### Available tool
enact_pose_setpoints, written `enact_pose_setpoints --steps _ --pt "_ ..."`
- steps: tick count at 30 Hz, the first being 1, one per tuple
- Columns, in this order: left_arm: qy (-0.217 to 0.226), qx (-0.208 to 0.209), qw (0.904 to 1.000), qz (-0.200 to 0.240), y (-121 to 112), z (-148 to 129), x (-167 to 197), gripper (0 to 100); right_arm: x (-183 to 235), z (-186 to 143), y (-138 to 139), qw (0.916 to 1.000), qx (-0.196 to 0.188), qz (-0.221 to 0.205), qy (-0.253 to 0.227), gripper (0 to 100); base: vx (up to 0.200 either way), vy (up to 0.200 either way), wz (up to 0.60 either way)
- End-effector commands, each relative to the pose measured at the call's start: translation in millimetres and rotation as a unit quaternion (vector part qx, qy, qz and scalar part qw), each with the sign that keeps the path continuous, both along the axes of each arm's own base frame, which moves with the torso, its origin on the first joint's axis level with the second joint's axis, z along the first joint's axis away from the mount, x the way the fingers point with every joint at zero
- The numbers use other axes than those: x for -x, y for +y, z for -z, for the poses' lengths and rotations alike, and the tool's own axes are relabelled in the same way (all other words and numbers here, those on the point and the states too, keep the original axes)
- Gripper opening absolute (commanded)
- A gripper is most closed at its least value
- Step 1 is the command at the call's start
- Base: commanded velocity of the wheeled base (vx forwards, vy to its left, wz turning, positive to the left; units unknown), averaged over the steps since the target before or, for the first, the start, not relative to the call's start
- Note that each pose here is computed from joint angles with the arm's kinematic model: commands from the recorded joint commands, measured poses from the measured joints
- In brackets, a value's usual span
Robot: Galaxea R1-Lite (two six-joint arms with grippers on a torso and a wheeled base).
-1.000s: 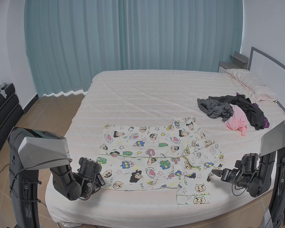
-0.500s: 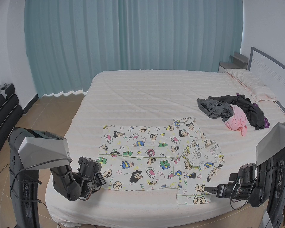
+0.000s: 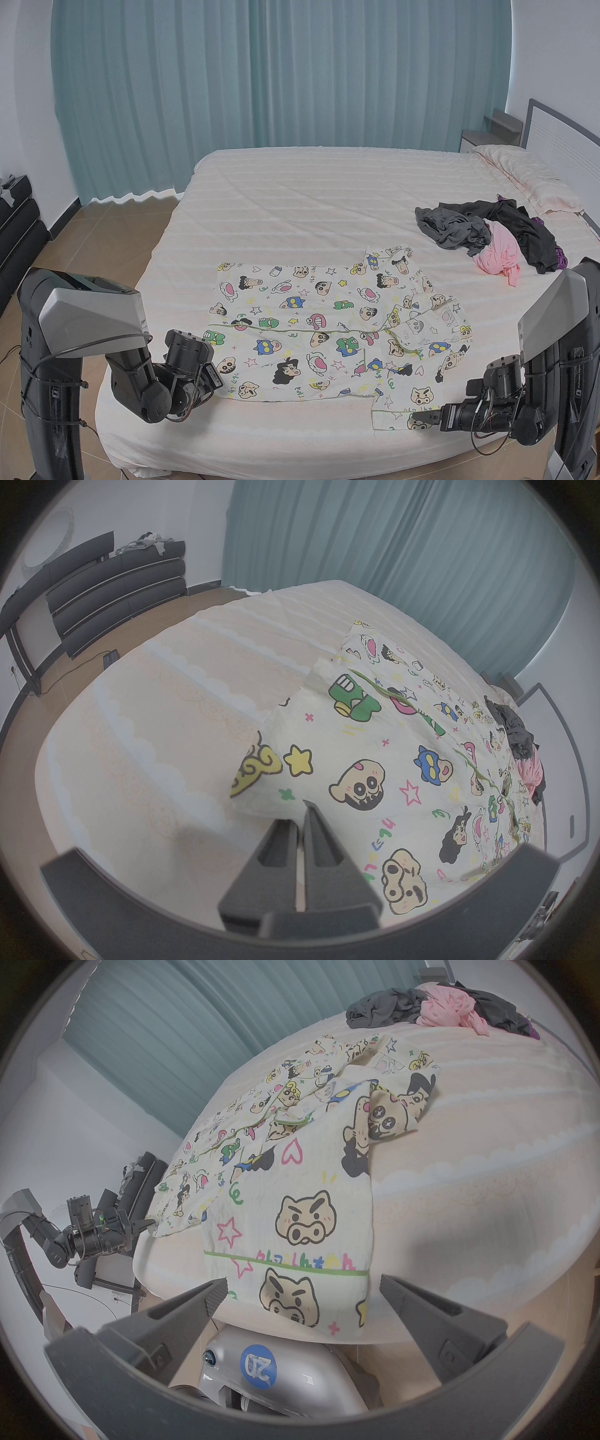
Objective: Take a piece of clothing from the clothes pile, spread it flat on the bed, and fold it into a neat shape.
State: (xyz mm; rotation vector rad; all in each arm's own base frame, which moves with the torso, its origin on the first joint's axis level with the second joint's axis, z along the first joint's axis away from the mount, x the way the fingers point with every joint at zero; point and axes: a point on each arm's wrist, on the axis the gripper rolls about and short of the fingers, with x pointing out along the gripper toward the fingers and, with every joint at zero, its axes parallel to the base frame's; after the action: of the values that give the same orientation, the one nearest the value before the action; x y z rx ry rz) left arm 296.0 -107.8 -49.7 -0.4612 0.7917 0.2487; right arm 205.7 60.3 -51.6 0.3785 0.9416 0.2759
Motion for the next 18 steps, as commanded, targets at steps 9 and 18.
enact_pose_setpoints --steps 9,18 --pt "0.002 -0.001 1.0 0.0 0 1 1 0 6 7 0 0.9997 0.008 -0.005 0.023 0 0.0 0.0 0.0" --pt "-0.007 0.0 1.0 0.003 3 -1 8 0 9 -14 -6 0.9991 0.034 0.024 0.014 0 0.0 0.0 0.0"
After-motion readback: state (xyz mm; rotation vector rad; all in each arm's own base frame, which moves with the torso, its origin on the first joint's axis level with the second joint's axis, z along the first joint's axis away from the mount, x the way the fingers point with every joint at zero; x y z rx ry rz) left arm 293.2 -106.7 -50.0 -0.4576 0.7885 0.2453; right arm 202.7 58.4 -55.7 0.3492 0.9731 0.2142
